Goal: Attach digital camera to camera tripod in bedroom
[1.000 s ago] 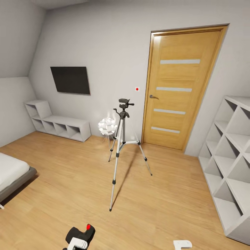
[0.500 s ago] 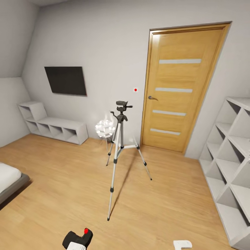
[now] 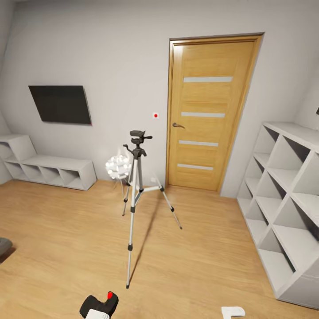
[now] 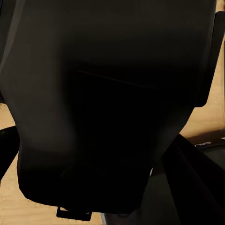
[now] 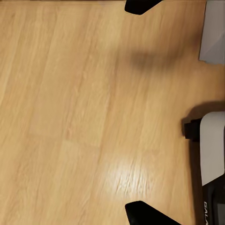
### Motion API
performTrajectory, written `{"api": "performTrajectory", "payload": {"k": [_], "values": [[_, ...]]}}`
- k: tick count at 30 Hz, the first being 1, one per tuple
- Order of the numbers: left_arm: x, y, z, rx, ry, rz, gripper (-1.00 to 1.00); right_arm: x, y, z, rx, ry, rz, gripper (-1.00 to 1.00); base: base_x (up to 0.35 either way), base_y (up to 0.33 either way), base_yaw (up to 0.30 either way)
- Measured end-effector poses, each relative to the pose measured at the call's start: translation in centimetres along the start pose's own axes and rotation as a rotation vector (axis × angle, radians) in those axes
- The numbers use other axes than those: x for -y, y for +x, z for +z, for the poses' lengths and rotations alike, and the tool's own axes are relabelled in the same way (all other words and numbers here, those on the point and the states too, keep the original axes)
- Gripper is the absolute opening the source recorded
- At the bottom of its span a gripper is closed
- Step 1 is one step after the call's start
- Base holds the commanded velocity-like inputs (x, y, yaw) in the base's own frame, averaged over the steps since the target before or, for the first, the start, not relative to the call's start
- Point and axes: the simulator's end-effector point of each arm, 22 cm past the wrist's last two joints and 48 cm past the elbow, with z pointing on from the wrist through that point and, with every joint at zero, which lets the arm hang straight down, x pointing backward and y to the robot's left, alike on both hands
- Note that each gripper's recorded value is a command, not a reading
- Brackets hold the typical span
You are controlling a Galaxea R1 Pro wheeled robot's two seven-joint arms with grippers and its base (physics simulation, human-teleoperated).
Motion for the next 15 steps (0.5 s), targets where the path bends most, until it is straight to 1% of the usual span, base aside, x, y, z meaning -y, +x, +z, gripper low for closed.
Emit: {"api": "performTrajectory", "payload": {"k": [3,5,10,15], "values": [[0.02,0.11,-0.04,-0.001,0.0,0.002,-1.0,0.01,-0.04,-0.04,0.001,0.0,0.0,1.0,0.163,0.0,-0.219],[0.08,0.45,-0.06,-0.005,0.001,0.005,-1.0,-0.02,-0.06,-0.06,0.002,0.0,0.0,1.0,0.289,0.0,-0.079],[0.24,0.79,-0.05,-0.01,0.003,0.008,-1.0,-0.13,-0.01,-0.07,0.001,-0.002,-0.001,1.0,0.324,0.0,-0.015],[0.27,0.82,-0.04,-0.01,0.004,0.009,-1.0,-0.14,-0.01,-0.07,0.0,-0.002,-0.001,1.0,0.332,-0.073,-0.004]]}}
